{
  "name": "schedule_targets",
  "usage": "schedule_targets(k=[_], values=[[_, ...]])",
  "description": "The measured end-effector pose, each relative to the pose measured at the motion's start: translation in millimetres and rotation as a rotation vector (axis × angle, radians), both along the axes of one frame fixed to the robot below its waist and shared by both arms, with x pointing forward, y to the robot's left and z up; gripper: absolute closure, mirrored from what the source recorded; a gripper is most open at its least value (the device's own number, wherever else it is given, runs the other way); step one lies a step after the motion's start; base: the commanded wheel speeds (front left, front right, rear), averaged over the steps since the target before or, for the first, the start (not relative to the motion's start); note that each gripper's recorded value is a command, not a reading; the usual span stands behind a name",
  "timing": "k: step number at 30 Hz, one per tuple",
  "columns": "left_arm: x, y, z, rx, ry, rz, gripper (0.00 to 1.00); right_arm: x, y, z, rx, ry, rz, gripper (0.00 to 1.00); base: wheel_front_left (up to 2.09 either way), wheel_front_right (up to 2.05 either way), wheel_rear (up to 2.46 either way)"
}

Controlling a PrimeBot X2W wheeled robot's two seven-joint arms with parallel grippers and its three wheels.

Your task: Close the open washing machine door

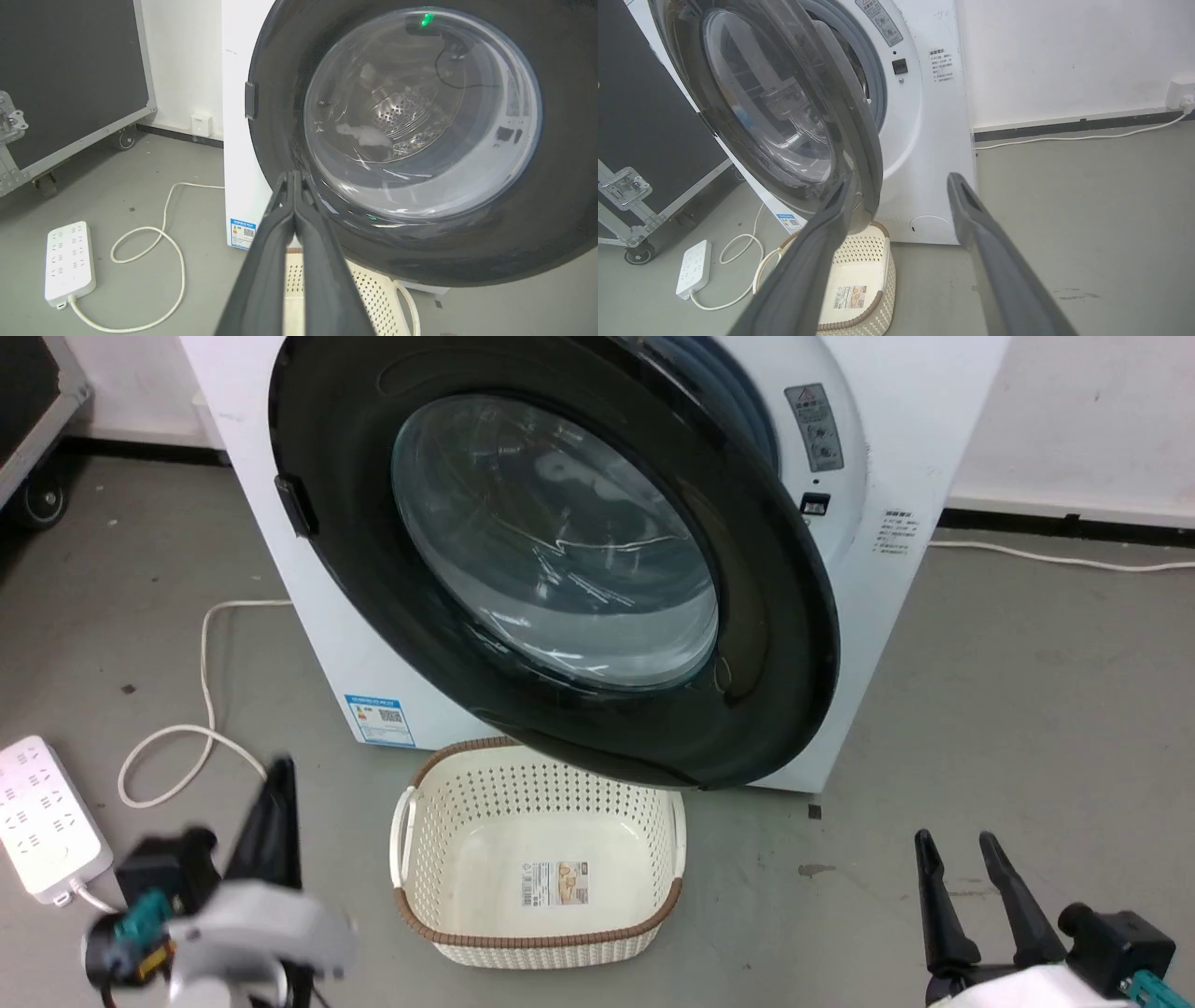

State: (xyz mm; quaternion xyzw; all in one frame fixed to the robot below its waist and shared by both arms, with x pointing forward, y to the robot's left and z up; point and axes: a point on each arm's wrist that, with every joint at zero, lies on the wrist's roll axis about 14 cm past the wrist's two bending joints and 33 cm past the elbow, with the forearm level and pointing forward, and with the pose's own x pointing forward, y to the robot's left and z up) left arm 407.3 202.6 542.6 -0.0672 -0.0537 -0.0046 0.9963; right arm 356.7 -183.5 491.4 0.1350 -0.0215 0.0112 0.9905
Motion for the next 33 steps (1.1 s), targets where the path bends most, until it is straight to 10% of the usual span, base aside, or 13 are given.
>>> schedule_targets(k=[7,9,19,20,21,33], values=[[-22.3,-7.8,-23.9,-0.042,0.063,-0.027,1.0,-7.6,1.3,-1.6,0.001,0.004,0.003,0.0,0.0,0.0,0.0],[-24.1,-7.1,-22.5,-0.06,0.056,-0.012,0.0,-9.0,1.4,-3.1,0.001,0.009,0.004,0.0,0.0,0.0,0.0],[-24.6,-5.4,-12.8,-0.082,0.014,0.023,0.0,-7.8,0.2,-3.2,-0.006,0.009,0.001,0.0,0.0,0.0,0.0],[-24.6,-5.4,-12.8,-0.082,0.014,0.023,0.0,-7.8,0.2,-3.2,-0.006,0.009,0.001,0.74,0.0,0.0,0.0],[-24.7,-5.0,-12.6,-0.081,0.012,0.024,0.0,-7.1,-1.7,-2.4,-0.02,0.007,-0.003,1.0,0.0,0.0,0.0],[-20.8,4.7,-22.3,-0.087,0.026,0.061,0.0,59.8,87.7,18.7,-0.105,0.012,0.284,1.0,0.0,0.0,0.0]])
